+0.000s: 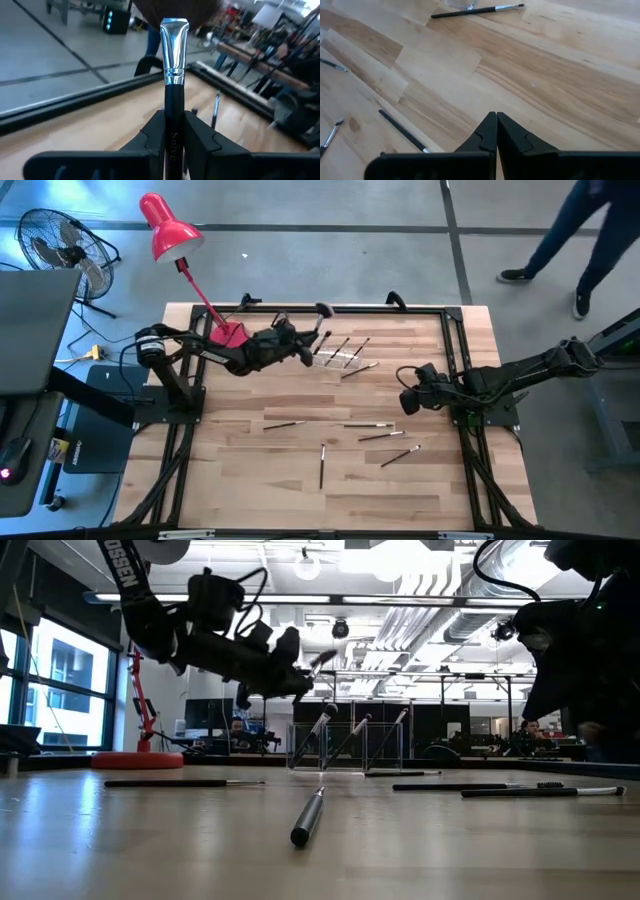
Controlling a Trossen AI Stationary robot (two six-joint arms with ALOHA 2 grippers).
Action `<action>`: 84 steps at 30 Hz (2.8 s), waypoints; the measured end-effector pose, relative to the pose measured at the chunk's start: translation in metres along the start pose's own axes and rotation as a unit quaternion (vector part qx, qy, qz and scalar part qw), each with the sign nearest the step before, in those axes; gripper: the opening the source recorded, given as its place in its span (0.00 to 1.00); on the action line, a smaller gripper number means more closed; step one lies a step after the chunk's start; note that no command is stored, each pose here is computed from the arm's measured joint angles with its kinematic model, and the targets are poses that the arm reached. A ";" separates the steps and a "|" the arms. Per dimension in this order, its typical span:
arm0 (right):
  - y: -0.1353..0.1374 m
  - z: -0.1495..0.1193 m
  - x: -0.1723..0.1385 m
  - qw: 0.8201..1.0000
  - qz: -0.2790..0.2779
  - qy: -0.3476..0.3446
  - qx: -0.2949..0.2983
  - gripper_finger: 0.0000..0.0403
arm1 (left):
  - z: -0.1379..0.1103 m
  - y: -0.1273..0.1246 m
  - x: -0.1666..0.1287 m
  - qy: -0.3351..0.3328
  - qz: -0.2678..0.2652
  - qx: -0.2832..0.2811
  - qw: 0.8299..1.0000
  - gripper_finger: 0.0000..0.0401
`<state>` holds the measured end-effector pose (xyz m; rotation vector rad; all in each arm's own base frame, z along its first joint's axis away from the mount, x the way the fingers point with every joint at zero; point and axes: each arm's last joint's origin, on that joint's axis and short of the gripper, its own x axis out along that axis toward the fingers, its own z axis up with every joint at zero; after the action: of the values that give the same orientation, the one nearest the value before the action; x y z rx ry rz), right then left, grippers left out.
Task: Put items in baskets/containers
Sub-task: Put the highlighter brush into the transparent organizer, then adjust the transparent organizer
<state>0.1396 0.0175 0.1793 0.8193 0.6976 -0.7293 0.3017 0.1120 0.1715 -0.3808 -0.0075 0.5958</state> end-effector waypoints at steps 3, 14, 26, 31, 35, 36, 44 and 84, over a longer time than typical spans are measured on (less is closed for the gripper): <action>0.000 0.000 0.000 1.000 0.000 0.000 0.000 0.00 | -0.007 0.002 0.002 0.013 -0.001 0.002 1.000 0.10; 0.001 -0.001 0.000 1.000 0.007 0.012 0.006 0.00 | -0.018 0.001 0.018 0.022 -0.008 0.012 1.000 0.12; 0.001 -0.001 0.000 1.000 0.006 0.013 0.006 0.00 | -0.024 0.001 0.019 0.049 -0.042 0.019 0.998 0.17; 0.001 -0.001 0.000 1.000 0.006 0.012 0.006 0.00 | -0.028 0.003 0.019 0.070 -0.028 0.025 0.997 0.20; 0.001 0.000 0.000 1.000 0.005 0.010 0.012 0.00 | -0.028 0.003 0.019 0.071 -0.027 0.027 0.997 0.21; 0.001 0.000 0.000 1.000 0.005 0.010 0.012 0.00 | -0.028 0.003 0.019 0.070 -0.027 0.032 0.997 0.21; 0.001 0.000 0.000 1.000 0.006 0.010 0.013 0.00 | -0.028 0.003 0.019 0.067 -0.030 0.045 0.996 0.21; 0.002 0.002 0.000 1.000 0.005 -0.024 -0.012 0.00 | 0.064 -0.043 -0.005 0.103 -0.069 0.095 0.988 0.21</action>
<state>0.1417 0.0168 0.1812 0.7800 0.6581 -0.7286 0.3140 0.0988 0.2468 -0.2515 0.2175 0.4132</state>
